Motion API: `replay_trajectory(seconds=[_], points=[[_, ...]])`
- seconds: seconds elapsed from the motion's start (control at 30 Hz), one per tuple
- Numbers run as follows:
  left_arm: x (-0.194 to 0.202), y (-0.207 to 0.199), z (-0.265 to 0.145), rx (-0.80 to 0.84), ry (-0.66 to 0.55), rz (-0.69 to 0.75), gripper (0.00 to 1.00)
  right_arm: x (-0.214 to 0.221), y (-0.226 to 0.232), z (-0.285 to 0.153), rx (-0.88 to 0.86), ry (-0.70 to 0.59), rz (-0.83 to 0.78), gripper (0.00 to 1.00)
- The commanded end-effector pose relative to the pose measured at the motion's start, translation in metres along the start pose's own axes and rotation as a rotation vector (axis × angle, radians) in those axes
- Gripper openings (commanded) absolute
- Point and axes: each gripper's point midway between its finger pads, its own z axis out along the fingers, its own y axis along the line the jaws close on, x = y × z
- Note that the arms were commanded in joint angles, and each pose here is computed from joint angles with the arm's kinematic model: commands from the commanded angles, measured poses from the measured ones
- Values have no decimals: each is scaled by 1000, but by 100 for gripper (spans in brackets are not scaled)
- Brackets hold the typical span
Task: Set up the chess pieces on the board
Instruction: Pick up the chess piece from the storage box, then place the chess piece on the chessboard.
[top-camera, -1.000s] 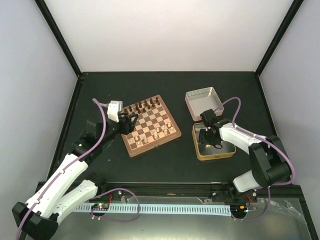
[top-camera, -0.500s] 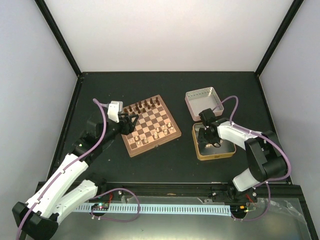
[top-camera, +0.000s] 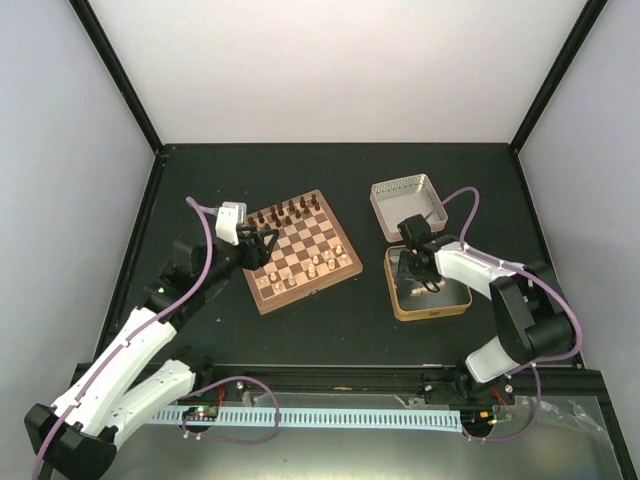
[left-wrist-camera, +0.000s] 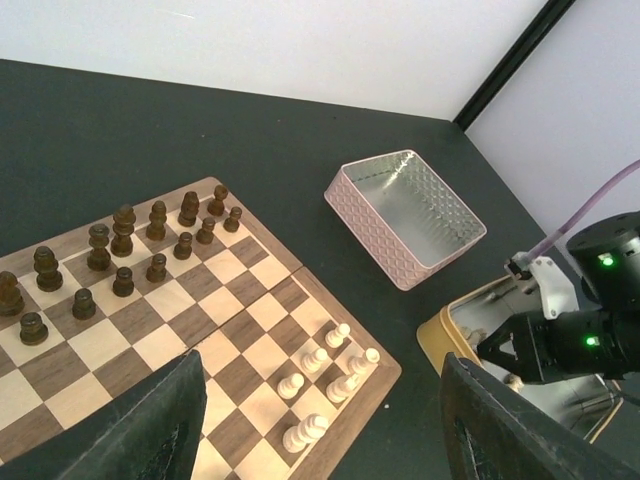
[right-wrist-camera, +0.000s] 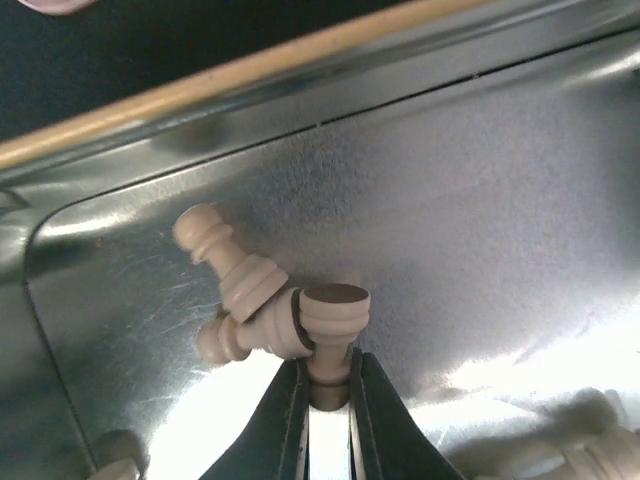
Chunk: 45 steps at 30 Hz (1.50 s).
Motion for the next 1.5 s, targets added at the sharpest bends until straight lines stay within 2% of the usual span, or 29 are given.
replay_trajectory(seconds=[0.0, 0.13, 0.3, 0.43, 0.5, 0.7, 0.9, 1.1, 1.2, 1.4, 1.47], points=[[-7, -10, -4, 51, -29, 1, 66, -25, 0, -24, -38, -141, 21, 3], [-5, -20, -2, 110, -19, -1, 68, -35, 3, -52, -105, -239, 13, 2], [-5, -47, 1, 272, 3, -15, 75, -41, 11, -85, -213, -337, -23, 2], [-3, -62, 5, 355, 50, -60, 76, -43, 25, -112, -330, -393, -67, 2], [-2, -66, 7, 379, 74, -71, 76, -42, 43, -130, -449, -416, -131, 2], [3, -85, 9, 489, 167, -185, 77, -14, 115, -206, -976, -451, -398, 2], [10, -107, 6, 633, 281, -316, 77, 7, 150, -257, -1225, -456, -581, 2], [9, -119, 1, 709, 327, -325, 80, 34, 187, -281, -1329, -391, -777, 2], [11, -121, 2, 711, 349, -324, 78, 43, 200, -285, -1337, -363, -847, 2], [17, -120, 3, 712, 379, -325, 58, 48, 213, -285, -1339, -333, -908, 2], [18, -120, 3, 712, 384, -321, 55, 49, 216, -282, -1326, -319, -922, 2]])
